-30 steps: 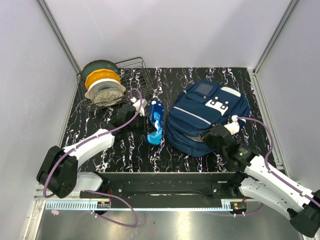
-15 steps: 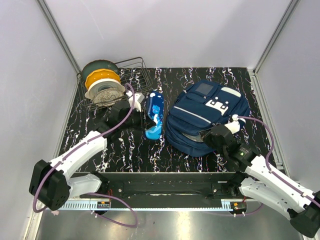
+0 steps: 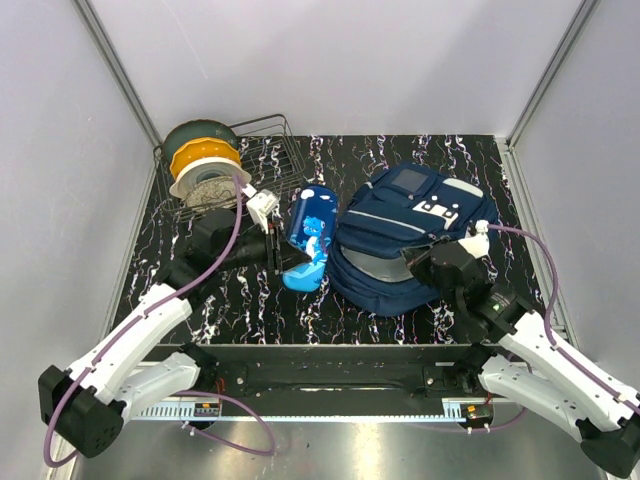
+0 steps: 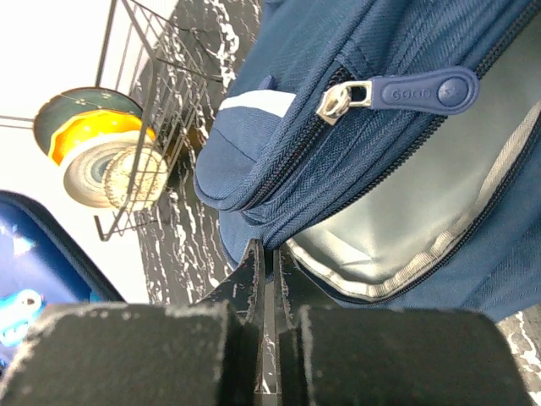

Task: Pack the student bag
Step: Place the stationery in the student bag.

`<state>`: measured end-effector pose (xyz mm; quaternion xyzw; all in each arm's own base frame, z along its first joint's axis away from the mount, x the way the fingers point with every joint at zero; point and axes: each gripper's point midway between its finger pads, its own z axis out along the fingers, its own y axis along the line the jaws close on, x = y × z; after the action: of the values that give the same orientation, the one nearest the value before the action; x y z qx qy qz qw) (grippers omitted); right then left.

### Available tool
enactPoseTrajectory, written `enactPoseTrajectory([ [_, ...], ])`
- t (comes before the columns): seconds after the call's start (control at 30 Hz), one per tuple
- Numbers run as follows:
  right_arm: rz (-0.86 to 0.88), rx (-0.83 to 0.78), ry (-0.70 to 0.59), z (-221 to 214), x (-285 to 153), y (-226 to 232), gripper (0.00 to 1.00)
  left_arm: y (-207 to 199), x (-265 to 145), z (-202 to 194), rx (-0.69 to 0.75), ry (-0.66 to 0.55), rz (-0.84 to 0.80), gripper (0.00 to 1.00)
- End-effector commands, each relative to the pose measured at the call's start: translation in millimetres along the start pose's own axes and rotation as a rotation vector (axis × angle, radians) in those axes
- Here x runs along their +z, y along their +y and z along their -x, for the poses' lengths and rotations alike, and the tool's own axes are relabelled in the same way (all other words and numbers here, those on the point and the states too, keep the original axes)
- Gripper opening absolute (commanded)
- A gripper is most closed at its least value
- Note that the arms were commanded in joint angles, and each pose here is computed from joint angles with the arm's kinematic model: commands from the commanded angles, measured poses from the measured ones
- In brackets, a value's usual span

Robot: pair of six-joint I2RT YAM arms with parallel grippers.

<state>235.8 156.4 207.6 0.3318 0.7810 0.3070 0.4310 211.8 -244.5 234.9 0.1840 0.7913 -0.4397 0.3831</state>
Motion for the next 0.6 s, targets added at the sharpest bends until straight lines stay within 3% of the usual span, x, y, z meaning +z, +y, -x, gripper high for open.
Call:
enactPoseTrajectory([
  [0.0,0.165,0.06,-0.084,35.2,-22.6,60.3,0.0,-52.9,-13.7,-3.3,0.08,0.027,-0.299,0.0],
  [0.37,0.191,0.03,-0.125,43.9,-12.8,86.0,0.0,-99.8,-48.5,-64.4,0.045,0.326,-0.697,0.0],
  [0.57,0.188,0.009,-0.141,46.6,-7.3,88.7,0.0,-108.1,-50.1,-95.3,-0.002,0.41,-0.724,0.0],
])
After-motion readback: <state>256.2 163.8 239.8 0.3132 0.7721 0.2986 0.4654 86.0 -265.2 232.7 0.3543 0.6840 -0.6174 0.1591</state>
